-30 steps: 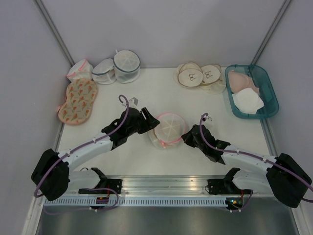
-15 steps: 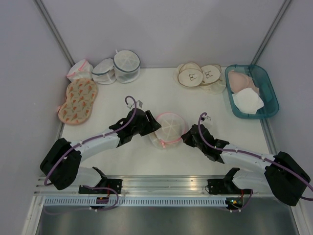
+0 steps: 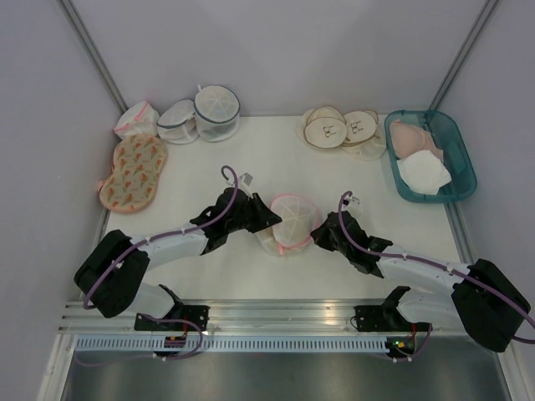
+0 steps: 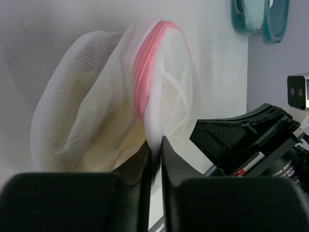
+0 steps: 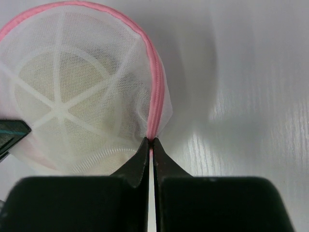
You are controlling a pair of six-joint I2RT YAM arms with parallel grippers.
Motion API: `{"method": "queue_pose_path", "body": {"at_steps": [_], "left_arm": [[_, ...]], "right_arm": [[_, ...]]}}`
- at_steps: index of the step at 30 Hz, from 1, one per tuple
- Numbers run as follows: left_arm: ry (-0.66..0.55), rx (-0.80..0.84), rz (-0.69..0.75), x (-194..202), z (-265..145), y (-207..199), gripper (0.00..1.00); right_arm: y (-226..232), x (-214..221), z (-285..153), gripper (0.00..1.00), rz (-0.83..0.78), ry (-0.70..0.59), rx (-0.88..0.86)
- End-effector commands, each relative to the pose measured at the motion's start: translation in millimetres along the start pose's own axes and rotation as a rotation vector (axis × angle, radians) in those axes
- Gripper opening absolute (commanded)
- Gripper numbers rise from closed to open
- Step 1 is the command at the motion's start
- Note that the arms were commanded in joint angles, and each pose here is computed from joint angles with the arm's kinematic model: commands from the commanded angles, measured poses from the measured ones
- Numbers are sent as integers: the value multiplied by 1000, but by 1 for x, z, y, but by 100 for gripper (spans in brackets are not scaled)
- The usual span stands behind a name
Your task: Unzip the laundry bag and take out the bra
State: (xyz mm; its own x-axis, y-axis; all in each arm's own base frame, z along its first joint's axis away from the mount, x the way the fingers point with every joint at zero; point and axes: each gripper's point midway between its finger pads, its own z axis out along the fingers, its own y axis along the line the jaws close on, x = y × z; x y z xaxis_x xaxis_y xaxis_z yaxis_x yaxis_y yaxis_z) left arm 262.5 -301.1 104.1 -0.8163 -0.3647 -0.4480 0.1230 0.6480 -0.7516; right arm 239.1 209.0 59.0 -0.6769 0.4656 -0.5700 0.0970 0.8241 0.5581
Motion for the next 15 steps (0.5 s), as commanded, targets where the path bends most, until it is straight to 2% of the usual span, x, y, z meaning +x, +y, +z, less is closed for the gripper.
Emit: {"method": "queue_pose_path", "body": {"at_steps": [1,2,4,5,6,10,13,15], "left_arm": [[-5,90,26,-3,-4,-19,9],[-7,92,25,-4,-5,-20,4],[-15,92,16,-6,-7,-22,2],[-28,90,9,-9,-10,-23,2],[-33,84,-2,-10,-11,-23,2],[-85,16,-110,-16,-20,-12,2],[-132,-46,-226,-17,-28,2,2],[-202,-83,-292,-25,-34,12,2]], "right_arm": [[35,-14,-6,0,-36,1,-108],[41,-14,-7,2,-52,10,-130],[63,-14,-16,26,-110,46,-219],[69,-14,-21,42,-130,60,-244],[77,-16,-28,46,-141,65,-283],[102,-26,-57,56,-208,62,-392],[97,-18,-69,56,-250,99,-388],[97,-10,-74,52,-261,120,-397]]}}
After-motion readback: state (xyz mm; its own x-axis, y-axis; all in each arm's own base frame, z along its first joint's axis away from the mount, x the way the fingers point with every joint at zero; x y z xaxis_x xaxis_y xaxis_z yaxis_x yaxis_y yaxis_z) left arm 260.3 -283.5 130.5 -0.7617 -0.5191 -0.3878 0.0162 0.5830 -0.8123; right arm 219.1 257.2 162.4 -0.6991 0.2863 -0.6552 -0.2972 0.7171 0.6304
